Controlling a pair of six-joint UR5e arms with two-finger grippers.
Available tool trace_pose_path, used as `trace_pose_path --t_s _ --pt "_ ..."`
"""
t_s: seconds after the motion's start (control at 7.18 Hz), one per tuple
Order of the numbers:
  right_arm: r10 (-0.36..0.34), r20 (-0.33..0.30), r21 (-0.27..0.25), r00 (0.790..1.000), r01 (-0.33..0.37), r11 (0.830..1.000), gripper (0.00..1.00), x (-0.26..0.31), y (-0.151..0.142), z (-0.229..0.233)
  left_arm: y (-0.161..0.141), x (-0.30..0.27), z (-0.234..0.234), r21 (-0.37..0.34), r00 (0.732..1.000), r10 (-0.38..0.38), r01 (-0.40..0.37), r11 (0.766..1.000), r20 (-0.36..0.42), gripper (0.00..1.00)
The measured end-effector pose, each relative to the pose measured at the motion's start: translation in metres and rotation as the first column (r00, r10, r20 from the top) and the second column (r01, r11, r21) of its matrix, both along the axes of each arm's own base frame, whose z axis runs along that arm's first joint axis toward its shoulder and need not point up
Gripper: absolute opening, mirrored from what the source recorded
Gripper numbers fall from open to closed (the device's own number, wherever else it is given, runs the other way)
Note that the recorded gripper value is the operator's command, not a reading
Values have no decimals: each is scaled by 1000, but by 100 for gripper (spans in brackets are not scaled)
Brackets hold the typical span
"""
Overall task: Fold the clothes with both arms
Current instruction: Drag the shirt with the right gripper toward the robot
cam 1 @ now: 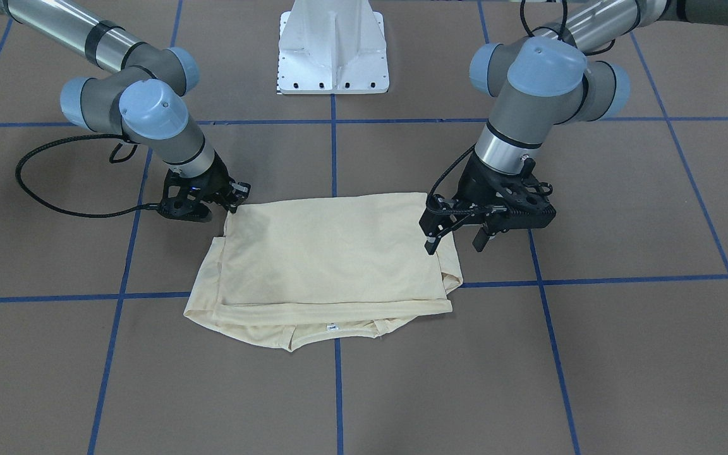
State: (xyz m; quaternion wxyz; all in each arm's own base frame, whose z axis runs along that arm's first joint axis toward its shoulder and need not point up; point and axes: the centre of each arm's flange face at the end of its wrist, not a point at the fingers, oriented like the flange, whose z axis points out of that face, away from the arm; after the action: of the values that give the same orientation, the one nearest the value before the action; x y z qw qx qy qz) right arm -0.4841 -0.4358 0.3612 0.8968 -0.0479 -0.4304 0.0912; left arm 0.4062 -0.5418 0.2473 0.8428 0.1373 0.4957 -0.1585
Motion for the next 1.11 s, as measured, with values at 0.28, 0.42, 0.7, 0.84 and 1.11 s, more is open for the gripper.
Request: trace_pose_path --t_s 0.28,0.42,0.7,0.84,1.11 --pt "3 -3 -8 1000 -3 1000 0 14 5 -14 1 -1 1 0 1000 0 0 1000 0 95" --pt "-1 -21 -21 1000 0 1000 0 25 16 -30 1 -1 0 1 1000 0 0 1000 -1 95" --pt "-24 -76 -59 997 20 998 0 49 48 -55 1 -2 1 2 1000 0 0 1000 0 95" --pt "-43 -108 -79 993 34 996 0 57 66 -51 1 -2 0 3 1000 1 -1 1000 0 95" --pt "-111 -151 -108 982 95 990 0 71 116 -26 2 -2 0 4 1000 1 -1 1000 -1 95"
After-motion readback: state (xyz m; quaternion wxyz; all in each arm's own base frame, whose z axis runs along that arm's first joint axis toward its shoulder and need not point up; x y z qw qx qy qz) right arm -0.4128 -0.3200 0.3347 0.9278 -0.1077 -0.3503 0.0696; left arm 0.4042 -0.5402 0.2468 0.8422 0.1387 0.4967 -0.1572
